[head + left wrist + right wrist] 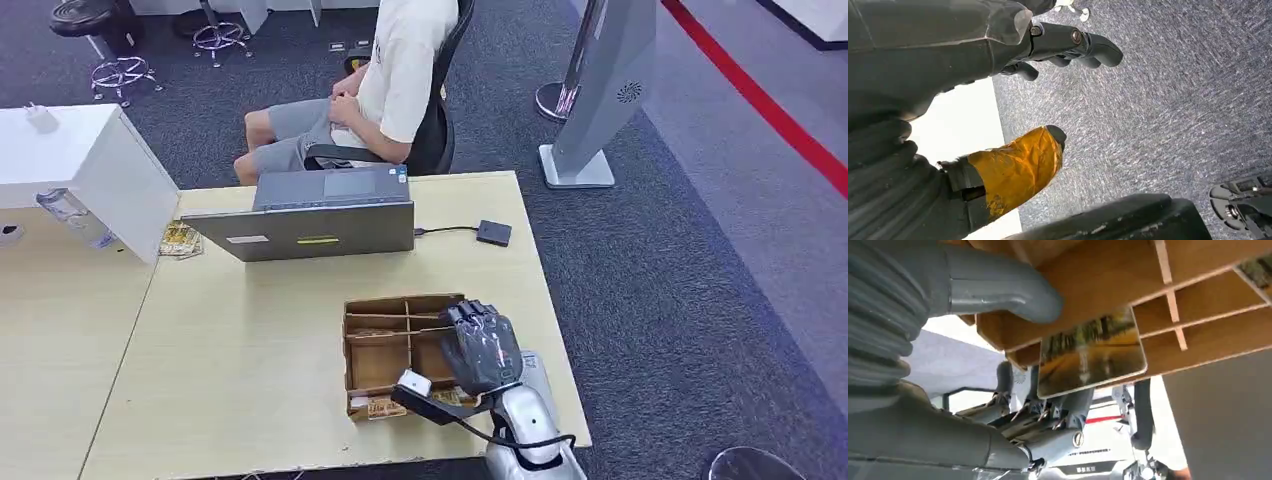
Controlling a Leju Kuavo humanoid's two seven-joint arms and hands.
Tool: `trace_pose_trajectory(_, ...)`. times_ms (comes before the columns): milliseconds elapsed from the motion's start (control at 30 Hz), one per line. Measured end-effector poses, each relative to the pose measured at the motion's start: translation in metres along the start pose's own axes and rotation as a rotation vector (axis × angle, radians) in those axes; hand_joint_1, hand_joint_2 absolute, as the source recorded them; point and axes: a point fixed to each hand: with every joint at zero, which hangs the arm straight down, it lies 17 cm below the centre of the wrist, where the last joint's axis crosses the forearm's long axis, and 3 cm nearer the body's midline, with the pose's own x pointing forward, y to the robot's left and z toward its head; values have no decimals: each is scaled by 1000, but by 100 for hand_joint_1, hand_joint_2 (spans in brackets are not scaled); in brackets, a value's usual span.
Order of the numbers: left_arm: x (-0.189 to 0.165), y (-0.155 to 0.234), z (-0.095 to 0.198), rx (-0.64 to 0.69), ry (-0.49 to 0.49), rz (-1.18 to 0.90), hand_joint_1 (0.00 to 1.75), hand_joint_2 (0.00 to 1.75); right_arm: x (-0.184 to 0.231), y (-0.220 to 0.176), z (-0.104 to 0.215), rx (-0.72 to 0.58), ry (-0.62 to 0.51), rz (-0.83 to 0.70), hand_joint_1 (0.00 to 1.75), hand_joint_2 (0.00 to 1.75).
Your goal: Pass the card to the sensor for recognition and then transmit it.
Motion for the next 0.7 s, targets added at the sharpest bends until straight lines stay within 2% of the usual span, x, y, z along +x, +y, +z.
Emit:
trace_pose_trajectory(133,-1,0,0,1,0,-5,0,175,-1,0,-2,-1,-3,4,105,175)
trace_pose_trajectory(167,-1,0,0,1,0,-5,0,175,-2,0,-2,0,-3,5,145,175)
trace_pose_trajectory(233,-1,0,0,1,0,-5,0,175,-2,0,-2,0,-4,6,175,175)
trace_pose_trajectory(700,-1,1,-1,2,0,-10,0,175,-5,0,-5,-4,-2,8,175,175)
